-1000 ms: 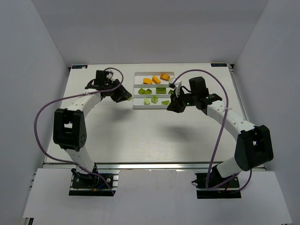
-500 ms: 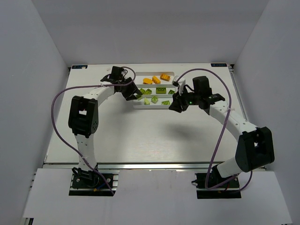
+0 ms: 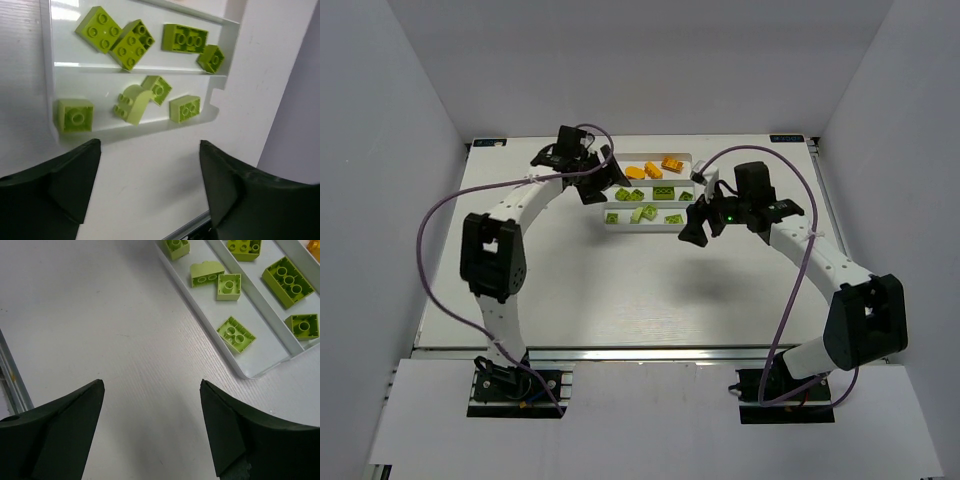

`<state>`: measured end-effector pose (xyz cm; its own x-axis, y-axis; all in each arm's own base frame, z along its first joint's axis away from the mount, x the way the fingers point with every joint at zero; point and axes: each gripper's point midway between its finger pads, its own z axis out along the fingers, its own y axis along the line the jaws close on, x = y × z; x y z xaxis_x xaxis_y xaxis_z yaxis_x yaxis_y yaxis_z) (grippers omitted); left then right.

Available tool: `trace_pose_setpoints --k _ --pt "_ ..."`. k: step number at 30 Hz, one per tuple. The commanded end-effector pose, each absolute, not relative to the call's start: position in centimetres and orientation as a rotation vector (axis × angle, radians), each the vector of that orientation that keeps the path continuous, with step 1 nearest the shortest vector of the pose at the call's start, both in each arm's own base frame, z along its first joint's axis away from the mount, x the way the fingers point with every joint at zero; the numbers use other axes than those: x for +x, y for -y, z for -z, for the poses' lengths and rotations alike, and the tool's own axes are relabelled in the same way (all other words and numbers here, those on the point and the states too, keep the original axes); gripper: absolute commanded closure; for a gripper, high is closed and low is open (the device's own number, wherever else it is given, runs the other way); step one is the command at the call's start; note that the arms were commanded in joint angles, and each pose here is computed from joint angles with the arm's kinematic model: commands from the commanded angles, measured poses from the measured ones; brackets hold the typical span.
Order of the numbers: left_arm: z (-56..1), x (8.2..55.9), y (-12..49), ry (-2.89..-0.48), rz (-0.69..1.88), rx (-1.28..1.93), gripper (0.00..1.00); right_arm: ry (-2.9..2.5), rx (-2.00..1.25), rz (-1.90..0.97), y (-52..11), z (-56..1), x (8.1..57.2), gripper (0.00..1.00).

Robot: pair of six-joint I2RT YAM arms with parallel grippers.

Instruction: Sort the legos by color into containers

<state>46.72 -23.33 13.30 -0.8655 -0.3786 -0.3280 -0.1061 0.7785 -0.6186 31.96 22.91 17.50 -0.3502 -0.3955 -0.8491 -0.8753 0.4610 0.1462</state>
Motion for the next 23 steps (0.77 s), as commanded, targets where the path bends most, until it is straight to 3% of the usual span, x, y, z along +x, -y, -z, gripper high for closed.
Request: trace_pose_setpoints --k 1,3,4,11,23 --pt "-26.3 44.1 21.6 -2.236 0.844 -0.181 0.08 -1.867 -1.025 -0.803 -22.9 -21.4 32.0 0.17" --pt "-26.2 42.2 20.8 -2.201 0.836 -0.156 0.02 -1.872 -1.006 -0.825 -23.0 -22.1 31.8 0.12" --pt "-28.9 40.5 20.3 -2.121 0.855 -0.127 0.02 -1.881 -0.990 -0.822 -22.8 -22.3 31.8 0.11" --pt "-29.1 33.8 18.4 -2.016 0.885 -0.085 0.02 -1.993 -0.834 -0.764 -21.7 -23.1 32.7 0.11" --pt "-29.5 30.8 16.2 -1.982 0.786 -0.060 0.02 -1.992 -0.641 -0.658 -19.9 -24.4 34.4 0.10"
